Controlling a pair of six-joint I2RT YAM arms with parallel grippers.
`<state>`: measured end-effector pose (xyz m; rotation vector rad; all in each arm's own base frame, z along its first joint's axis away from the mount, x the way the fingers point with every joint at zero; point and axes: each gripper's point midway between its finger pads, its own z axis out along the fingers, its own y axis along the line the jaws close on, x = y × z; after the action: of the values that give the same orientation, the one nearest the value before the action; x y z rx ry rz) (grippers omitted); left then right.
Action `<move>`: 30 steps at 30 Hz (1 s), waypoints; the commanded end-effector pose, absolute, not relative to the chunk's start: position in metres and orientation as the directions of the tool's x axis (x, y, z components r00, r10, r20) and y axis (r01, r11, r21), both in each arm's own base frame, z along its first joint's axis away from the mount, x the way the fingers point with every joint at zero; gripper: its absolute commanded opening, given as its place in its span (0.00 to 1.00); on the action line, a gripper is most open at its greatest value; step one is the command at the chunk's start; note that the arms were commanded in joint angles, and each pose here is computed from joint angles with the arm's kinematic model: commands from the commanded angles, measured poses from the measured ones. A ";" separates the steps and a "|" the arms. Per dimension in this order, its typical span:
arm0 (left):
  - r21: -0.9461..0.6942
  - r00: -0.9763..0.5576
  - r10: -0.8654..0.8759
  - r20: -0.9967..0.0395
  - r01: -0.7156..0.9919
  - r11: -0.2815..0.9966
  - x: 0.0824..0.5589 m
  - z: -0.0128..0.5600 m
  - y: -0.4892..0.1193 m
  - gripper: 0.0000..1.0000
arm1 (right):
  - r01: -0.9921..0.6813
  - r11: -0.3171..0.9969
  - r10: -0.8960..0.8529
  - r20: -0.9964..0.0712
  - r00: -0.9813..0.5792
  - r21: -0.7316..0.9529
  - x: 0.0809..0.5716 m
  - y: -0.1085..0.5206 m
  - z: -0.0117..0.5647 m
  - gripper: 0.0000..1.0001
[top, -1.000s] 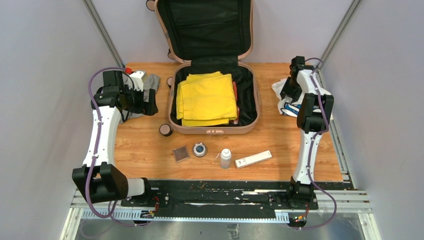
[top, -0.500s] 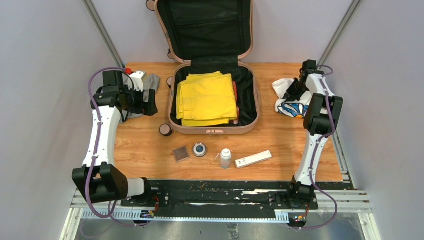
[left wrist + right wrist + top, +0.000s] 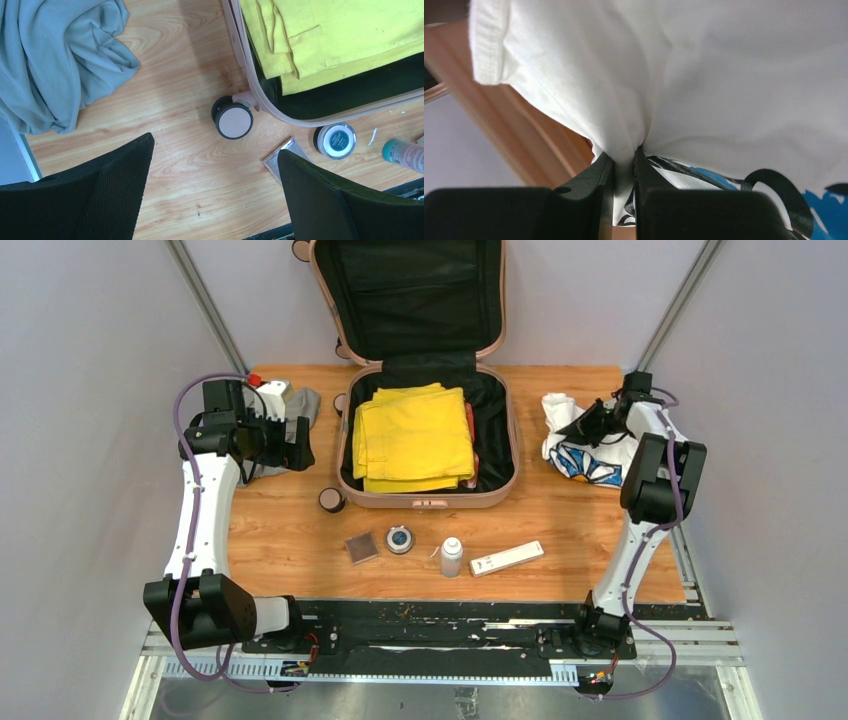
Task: Pack the luggage
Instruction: Pick up the clothes at the center of the board, then place the clothes in the luggage.
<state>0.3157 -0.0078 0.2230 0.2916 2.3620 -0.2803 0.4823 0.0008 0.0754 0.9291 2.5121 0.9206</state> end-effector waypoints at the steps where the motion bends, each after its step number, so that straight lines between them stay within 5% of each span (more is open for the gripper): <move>1: -0.105 -0.682 0.130 -0.720 0.293 0.950 0.314 0.240 -0.008 1.00 | 0.346 0.466 0.684 -0.084 -0.725 0.814 0.485 0.002 0.140 0.00; 13: -0.110 -0.675 0.129 -0.726 0.300 0.948 0.314 0.242 -0.010 1.00 | 0.137 0.417 0.600 -0.159 -0.784 0.898 0.462 0.049 0.214 0.00; 30: -0.142 -0.690 0.138 -0.711 0.333 0.932 0.314 0.232 -0.016 1.00 | -0.057 0.450 0.411 -0.263 -0.873 0.891 0.459 0.253 0.279 0.00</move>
<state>0.3151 -0.0107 0.2278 0.3055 2.3500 -0.2968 0.4569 0.2123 0.2377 0.3805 2.3343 1.3656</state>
